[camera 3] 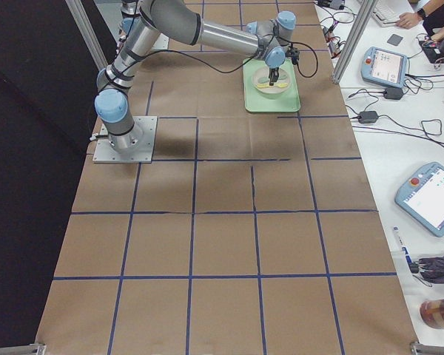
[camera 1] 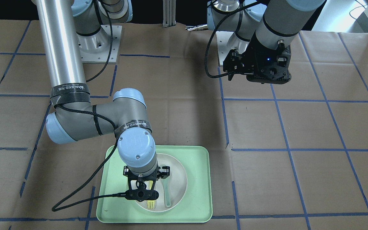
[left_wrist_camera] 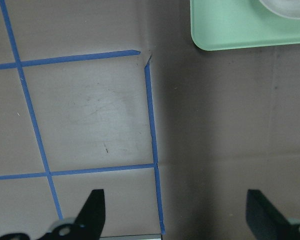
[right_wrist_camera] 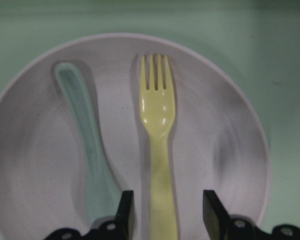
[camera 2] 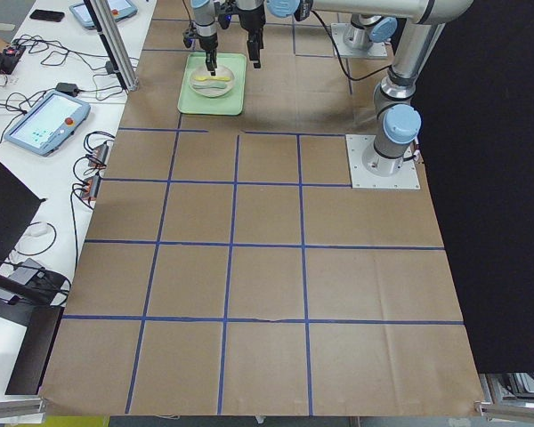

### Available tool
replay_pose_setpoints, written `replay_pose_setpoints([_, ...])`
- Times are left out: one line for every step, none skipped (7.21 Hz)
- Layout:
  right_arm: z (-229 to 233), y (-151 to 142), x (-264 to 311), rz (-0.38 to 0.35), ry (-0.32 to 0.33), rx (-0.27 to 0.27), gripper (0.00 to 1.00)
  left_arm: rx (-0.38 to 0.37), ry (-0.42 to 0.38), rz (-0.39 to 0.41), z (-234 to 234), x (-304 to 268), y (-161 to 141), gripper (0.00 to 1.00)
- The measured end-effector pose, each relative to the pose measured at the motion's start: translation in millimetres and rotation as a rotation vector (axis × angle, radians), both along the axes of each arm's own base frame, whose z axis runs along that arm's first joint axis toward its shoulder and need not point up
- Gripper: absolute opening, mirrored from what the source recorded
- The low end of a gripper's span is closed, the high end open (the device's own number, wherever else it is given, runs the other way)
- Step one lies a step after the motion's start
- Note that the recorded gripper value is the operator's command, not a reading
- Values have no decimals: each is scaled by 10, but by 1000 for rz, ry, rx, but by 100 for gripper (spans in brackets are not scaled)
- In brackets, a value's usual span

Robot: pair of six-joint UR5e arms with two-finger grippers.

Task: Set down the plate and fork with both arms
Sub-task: 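Lower the right gripper and close it on the yellow fork handle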

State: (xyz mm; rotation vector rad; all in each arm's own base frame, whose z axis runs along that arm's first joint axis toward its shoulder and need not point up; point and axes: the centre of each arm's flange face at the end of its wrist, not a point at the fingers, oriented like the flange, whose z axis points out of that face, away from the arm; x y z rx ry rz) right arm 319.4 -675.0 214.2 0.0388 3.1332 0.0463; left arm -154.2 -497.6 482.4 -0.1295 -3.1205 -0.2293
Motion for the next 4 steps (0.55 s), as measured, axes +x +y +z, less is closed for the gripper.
replay_pose_setpoints([-42, 2, 17, -4, 3, 4, 56, 1, -1, 1, -5, 3, -4, 100])
replay_pose_setpoints([-66, -5, 13, -7, 5, 7, 56, 2, -1, 2, -10, 7, -8, 100])
replay_pose_setpoints([-88, -13, 1, -10, 6, 9, 56, 3, -1, 4, -15, 17, -13, 100])
replay_pose_setpoints([-117, -19, -4, -11, 7, 9, 56, 3, 0, 7, -16, 30, -19, 100])
